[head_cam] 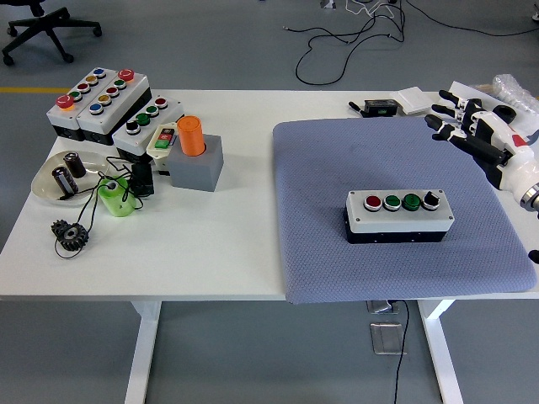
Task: Pick up the button,place it on the desk,press the button,press the button
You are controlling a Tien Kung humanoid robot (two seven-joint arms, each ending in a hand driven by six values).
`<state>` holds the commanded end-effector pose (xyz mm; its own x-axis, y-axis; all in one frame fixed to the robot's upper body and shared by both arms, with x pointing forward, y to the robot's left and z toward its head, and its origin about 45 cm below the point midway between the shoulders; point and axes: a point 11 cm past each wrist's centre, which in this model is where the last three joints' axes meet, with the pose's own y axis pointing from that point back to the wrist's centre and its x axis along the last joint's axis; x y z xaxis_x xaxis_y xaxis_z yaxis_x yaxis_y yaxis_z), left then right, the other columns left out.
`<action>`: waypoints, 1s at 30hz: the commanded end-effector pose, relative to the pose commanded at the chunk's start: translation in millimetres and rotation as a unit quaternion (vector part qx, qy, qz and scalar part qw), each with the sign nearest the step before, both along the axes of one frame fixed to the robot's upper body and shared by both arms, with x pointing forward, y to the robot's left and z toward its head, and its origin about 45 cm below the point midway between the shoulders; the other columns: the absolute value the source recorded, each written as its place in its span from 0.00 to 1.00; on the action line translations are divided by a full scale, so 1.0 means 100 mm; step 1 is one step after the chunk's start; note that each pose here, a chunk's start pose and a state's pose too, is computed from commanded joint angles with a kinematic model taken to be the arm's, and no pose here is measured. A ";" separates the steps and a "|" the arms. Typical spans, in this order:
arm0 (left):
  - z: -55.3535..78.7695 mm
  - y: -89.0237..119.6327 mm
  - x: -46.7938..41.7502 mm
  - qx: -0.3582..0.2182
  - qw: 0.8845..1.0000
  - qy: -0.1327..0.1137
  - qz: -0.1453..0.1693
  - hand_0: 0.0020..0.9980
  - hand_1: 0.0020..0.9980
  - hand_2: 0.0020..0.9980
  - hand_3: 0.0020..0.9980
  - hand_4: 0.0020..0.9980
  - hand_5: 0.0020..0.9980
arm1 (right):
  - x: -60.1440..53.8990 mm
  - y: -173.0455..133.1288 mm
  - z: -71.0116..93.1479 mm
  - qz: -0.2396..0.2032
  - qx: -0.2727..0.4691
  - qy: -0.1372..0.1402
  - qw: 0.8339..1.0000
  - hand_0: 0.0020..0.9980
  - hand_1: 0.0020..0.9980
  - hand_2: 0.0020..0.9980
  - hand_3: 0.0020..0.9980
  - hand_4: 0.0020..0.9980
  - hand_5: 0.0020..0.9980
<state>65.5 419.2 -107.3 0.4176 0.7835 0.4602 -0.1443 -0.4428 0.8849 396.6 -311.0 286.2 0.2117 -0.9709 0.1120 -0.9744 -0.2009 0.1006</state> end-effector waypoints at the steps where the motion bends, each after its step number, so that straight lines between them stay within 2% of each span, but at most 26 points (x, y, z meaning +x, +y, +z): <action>1: 0.00 0.00 0.002 0.000 1.000 0.000 0.000 0.60 0.52 0.47 0.47 0.28 0.98 | 0.00 0.00 -0.01 -0.003 0.021 0.008 1.000 0.83 0.83 0.91 0.95 0.82 0.59; 9: 0.00 -0.01 0.031 -0.001 1.000 -0.004 0.001 0.60 0.52 0.47 0.47 0.28 0.98 | 0.02 -0.10 -0.11 -0.050 0.169 0.064 0.982 0.85 0.83 0.91 0.93 0.80 0.60; 13: 0.01 -0.01 0.045 -0.001 1.000 -0.005 0.001 0.60 0.52 0.47 0.47 0.28 0.98 | 0.03 -0.20 -0.12 -0.076 0.185 0.065 0.978 0.85 0.83 0.90 0.92 0.80 0.60; 29: 0.00 -0.01 0.052 -0.001 1.000 -0.005 0.001 0.61 0.52 0.48 0.47 0.28 0.99 | 0.04 -0.54 -0.20 -0.124 0.177 0.056 0.975 0.84 0.82 0.87 0.89 0.79 0.59; 30: 0.01 -0.01 0.053 -0.001 1.000 -0.006 0.001 0.61 0.52 0.48 0.47 0.28 0.99 | 0.04 -0.56 -0.21 -0.126 0.175 0.055 0.975 0.84 0.80 0.85 0.87 0.78 0.60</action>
<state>70.8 418.1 -106.8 0.4112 0.7853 0.4629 -0.1534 -0.4410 0.8843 400.7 -367.3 265.7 -0.0471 -0.9684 -0.2449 -0.9843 0.0032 0.1765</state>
